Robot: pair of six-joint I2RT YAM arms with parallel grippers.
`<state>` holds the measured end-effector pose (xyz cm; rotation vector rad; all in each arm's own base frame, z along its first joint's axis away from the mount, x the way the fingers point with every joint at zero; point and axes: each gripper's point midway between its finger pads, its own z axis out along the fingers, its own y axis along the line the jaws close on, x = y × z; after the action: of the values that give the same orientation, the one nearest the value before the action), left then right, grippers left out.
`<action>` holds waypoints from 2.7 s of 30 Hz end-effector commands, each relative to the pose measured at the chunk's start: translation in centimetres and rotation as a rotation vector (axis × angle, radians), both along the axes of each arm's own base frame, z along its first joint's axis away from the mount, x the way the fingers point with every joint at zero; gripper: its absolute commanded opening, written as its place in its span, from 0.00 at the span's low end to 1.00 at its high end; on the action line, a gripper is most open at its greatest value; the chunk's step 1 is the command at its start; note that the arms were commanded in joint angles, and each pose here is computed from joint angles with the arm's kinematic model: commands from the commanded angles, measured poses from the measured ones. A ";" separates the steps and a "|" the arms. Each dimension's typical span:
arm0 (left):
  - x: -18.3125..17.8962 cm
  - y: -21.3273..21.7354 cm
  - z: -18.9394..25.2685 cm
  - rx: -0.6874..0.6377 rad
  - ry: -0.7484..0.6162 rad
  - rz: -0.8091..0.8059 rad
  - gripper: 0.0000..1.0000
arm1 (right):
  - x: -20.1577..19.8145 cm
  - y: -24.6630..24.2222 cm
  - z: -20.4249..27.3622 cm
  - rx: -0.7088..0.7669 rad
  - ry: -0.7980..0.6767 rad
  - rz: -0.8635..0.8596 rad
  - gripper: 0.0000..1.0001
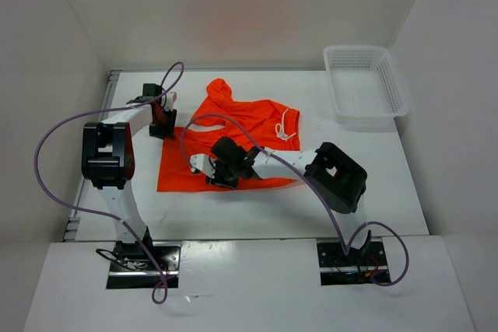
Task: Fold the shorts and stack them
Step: Flatten the shorts out
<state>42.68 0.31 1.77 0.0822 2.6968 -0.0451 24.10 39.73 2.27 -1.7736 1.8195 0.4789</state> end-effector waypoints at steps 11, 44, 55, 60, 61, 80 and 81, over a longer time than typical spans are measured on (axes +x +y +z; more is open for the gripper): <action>-4.0 -0.6 -3.6 -0.006 0.170 -0.015 0.49 | -1.3 0.5 3.9 0.075 -0.003 0.037 0.50; -3.9 -0.4 -3.9 0.003 0.170 -0.012 0.49 | -1.2 -0.1 0.3 0.019 0.017 0.010 0.16; -2.6 0.4 -4.0 0.043 0.151 0.003 0.49 | -4.2 -2.6 3.6 0.028 0.031 0.130 0.13; -2.3 0.4 -4.1 0.062 0.151 0.001 0.49 | -6.4 -3.9 3.3 0.032 0.071 0.215 0.18; -2.3 0.0 -4.1 0.063 0.151 -0.008 0.49 | -6.9 -4.3 2.8 0.021 0.083 0.233 0.21; -2.5 -1.0 5.6 0.053 0.003 -0.028 0.51 | 5.0 -13.9 5.4 0.008 0.017 -0.545 0.21; -2.7 -1.0 7.5 0.053 -0.033 -0.027 0.51 | 6.0 -15.5 4.8 -0.041 -0.015 -0.588 0.16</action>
<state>40.71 -0.08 3.55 0.1191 2.7504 0.0480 27.76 28.14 7.39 -1.3343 2.1359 0.4397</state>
